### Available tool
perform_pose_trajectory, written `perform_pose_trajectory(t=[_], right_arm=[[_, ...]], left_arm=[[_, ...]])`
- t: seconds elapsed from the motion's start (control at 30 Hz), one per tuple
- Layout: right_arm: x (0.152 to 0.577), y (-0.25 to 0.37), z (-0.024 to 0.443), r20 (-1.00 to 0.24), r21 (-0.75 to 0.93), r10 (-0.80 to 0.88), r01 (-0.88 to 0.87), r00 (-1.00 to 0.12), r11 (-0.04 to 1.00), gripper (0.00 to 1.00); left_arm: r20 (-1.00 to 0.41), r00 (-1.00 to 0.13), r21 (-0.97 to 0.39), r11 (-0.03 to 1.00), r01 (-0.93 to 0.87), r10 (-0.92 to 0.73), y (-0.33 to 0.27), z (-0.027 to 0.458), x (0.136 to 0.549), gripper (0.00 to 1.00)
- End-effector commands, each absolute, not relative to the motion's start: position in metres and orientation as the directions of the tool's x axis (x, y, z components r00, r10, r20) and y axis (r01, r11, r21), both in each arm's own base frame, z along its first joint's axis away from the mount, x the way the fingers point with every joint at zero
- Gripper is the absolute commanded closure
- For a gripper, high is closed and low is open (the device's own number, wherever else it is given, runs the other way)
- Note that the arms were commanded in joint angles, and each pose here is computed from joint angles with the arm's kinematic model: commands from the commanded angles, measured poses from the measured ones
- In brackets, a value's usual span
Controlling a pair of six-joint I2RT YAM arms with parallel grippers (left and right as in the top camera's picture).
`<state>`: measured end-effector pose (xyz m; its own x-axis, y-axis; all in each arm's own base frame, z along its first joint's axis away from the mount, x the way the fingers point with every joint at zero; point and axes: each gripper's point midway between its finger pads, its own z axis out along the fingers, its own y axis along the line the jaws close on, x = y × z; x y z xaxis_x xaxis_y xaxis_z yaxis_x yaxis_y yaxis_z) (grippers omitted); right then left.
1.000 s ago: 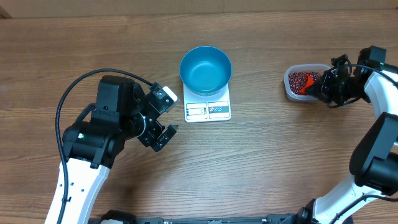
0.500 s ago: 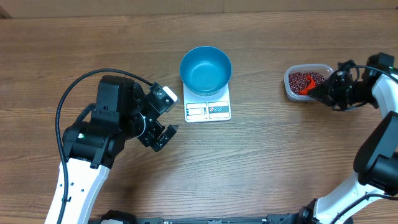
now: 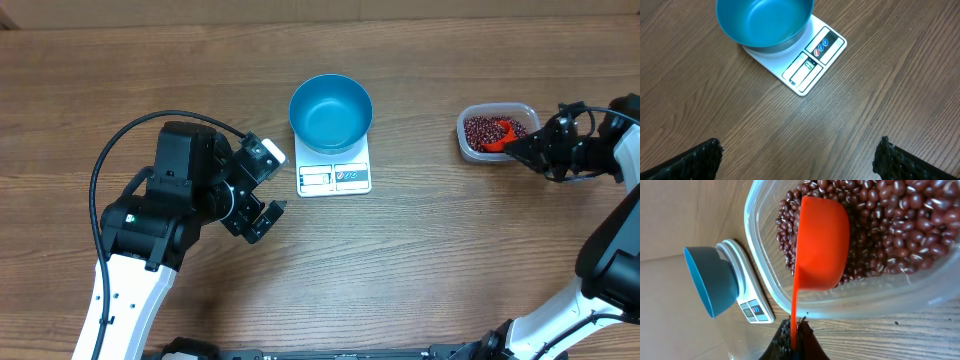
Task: Scoop item into bowl and weigh 150g on scale
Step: 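Dip the red scoop into the beans with the right gripper, then lift the filled red scoop out of the tub with the right gripper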
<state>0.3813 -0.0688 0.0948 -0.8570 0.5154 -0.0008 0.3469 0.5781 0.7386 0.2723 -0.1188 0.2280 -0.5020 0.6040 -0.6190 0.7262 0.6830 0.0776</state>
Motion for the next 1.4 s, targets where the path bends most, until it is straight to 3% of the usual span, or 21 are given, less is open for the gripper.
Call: perform_pose_trajectory(t=[0.0,1.37], right_arm=[[0.3809,-0.0707,0.1001,0.003,0.772,0.527,0.337,-0.850,0.539,0.97],[0.3764,-0.0709,0.1052,0.039,0.795,0.541,0.354,-0.840,0.493,0.96]], left_arm=[[-0.634,-0.499,0.086,0.695,0.714,0.591,-0.1180,0.2367,0.2771,0.00],[-0.634,-0.499,0.086,0.695,0.714,0.591,-0.1180,0.2367,0.2771,0.00]])
